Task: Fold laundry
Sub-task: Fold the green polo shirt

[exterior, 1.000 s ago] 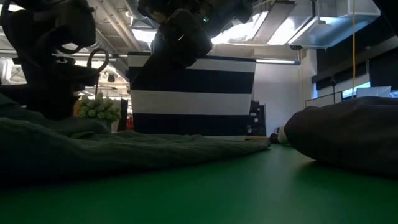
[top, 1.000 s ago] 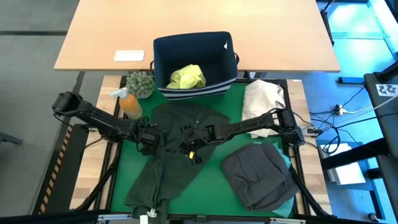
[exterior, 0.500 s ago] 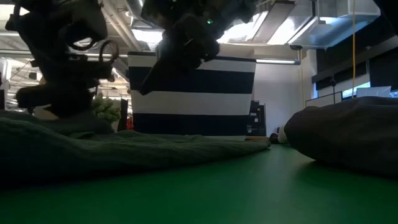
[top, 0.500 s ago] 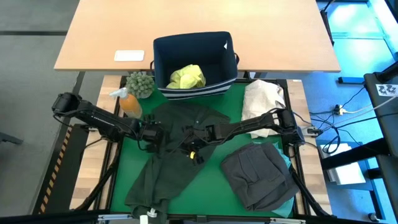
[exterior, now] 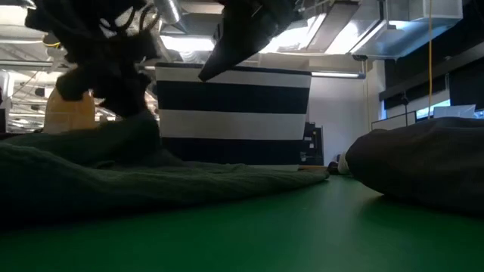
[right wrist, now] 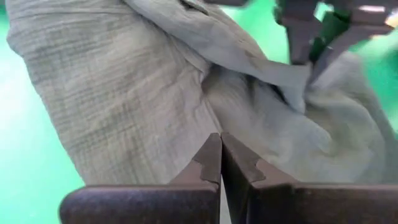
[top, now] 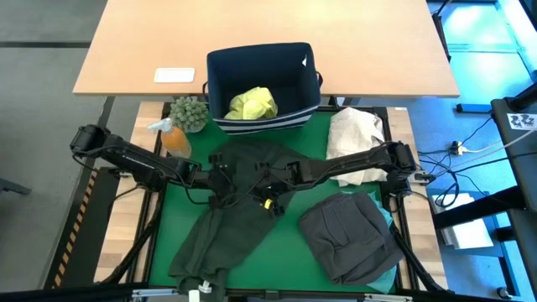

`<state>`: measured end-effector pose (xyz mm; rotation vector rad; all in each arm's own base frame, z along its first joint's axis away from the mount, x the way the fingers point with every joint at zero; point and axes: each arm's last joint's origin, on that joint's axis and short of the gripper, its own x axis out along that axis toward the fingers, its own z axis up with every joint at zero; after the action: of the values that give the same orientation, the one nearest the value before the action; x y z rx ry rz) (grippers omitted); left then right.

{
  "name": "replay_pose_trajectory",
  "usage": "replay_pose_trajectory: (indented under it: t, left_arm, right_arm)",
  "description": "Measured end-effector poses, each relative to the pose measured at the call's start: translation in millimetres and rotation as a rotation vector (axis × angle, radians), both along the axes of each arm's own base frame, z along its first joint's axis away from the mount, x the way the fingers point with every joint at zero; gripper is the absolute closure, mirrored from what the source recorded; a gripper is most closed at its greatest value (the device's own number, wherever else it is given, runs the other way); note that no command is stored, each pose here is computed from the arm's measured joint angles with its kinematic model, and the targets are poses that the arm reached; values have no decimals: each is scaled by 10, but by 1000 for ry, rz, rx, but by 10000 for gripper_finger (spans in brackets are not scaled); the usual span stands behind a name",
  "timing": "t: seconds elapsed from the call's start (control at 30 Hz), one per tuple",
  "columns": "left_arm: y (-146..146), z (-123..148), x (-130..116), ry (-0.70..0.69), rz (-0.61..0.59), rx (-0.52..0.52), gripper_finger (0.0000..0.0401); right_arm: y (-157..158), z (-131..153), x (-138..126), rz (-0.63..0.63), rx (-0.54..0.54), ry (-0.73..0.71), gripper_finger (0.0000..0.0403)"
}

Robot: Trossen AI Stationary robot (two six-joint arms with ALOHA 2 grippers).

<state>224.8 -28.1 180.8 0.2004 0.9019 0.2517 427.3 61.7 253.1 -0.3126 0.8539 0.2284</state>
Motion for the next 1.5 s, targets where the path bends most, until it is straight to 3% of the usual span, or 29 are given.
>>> replay_pose_trajectory:
  t: [0.2,0.33,0.6,0.93,1.5]
  left_arm:
    - [-25,68,89,-68,-66,1,371]
    - [-35,-13,129,-34,-84,-18,348]
    - [-11,-311,235,106,-73,-31,261]
    - [10,-164,639,156,-125,41,180]
    - [40,-68,602,310,-66,72,165]
  right_arm:
    - [-18,63,-60,-41,-9,9,398]
    - [-34,56,-145,-60,-6,8,398]
    - [-92,13,-434,-114,8,-71,398]
    - [-237,-219,-672,-184,48,-174,398]
    - [-224,-195,-656,-172,39,-206,398]
